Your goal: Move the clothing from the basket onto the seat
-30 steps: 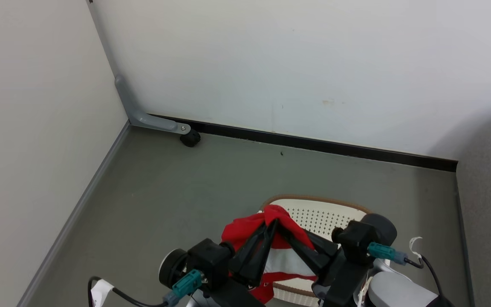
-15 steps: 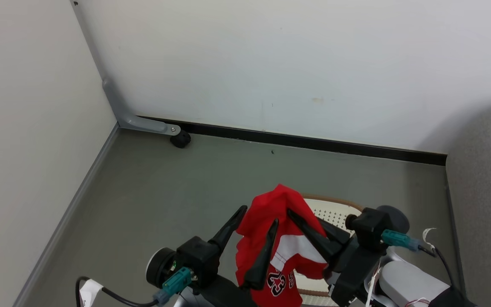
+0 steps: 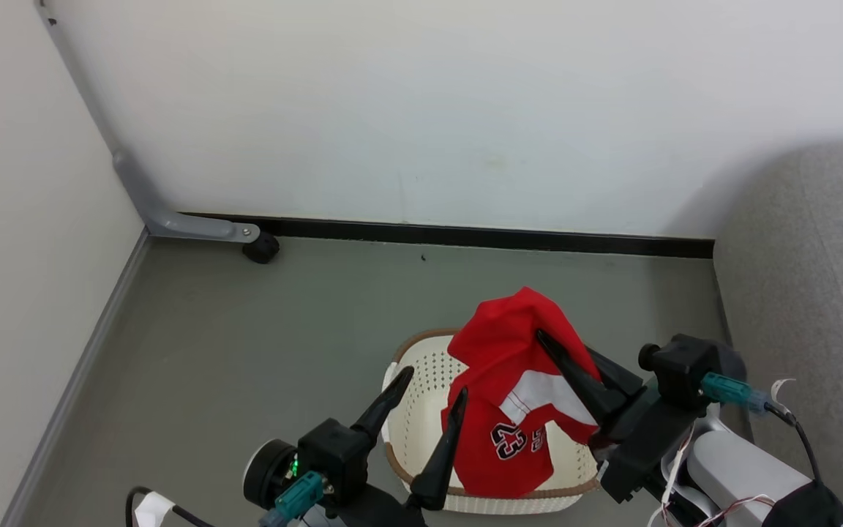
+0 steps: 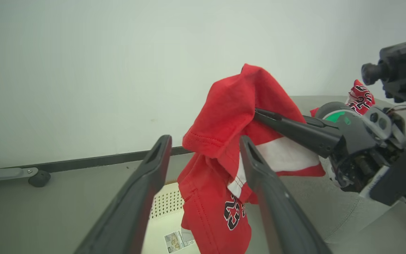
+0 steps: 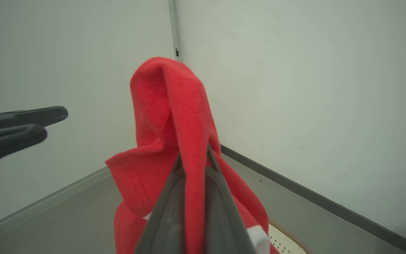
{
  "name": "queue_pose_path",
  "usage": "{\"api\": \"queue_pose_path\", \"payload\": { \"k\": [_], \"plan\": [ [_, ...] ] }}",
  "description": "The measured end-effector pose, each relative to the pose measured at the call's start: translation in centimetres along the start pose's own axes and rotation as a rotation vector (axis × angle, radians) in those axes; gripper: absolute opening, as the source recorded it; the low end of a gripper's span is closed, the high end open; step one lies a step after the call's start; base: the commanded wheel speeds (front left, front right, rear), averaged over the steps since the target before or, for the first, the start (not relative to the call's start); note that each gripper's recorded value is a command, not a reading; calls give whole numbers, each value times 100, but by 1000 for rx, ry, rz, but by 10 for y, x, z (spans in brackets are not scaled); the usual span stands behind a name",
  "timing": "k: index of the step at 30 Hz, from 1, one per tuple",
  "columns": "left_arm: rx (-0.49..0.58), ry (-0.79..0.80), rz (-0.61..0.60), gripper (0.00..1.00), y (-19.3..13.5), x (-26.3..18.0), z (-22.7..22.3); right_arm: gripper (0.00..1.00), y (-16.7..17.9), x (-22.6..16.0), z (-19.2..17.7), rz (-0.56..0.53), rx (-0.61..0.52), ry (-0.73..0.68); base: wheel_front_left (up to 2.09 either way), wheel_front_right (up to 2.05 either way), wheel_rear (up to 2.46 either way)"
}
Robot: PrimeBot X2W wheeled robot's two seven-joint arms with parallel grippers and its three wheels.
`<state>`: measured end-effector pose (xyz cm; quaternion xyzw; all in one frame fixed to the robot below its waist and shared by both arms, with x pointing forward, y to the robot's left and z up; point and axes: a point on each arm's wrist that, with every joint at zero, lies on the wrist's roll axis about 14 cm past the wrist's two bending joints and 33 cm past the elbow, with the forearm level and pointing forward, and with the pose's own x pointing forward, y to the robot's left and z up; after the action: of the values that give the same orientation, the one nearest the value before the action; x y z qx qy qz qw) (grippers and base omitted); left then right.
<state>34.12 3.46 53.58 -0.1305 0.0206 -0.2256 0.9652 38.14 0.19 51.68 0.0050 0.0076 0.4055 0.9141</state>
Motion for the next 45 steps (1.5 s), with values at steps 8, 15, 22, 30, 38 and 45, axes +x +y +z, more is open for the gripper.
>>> {"api": "queue_pose_path", "payload": {
  "k": [8,15,22,30,38,45],
  "plan": [
    [-9,22,-58,100,-15,11,-10,0,-34,-32,-6,-134,19,6,0,0,0],
    [-18,47,-112,100,-31,21,-19,0,-69,-66,-7,-269,23,5,0,0,0],
    [-34,63,-162,100,-46,32,-27,0,-94,-96,-6,-383,23,-2,0,0,0],
    [-40,109,-219,100,-61,42,-43,0,-115,-126,-9,-492,29,0,0,0,0],
    [-33,147,-269,100,-70,49,-57,0,-132,-152,-11,-588,38,-2,0,0,0],
    [-39,172,-313,100,-81,55,-67,0,-139,-170,-16,-647,40,10,0,0,0]
  ]
}}
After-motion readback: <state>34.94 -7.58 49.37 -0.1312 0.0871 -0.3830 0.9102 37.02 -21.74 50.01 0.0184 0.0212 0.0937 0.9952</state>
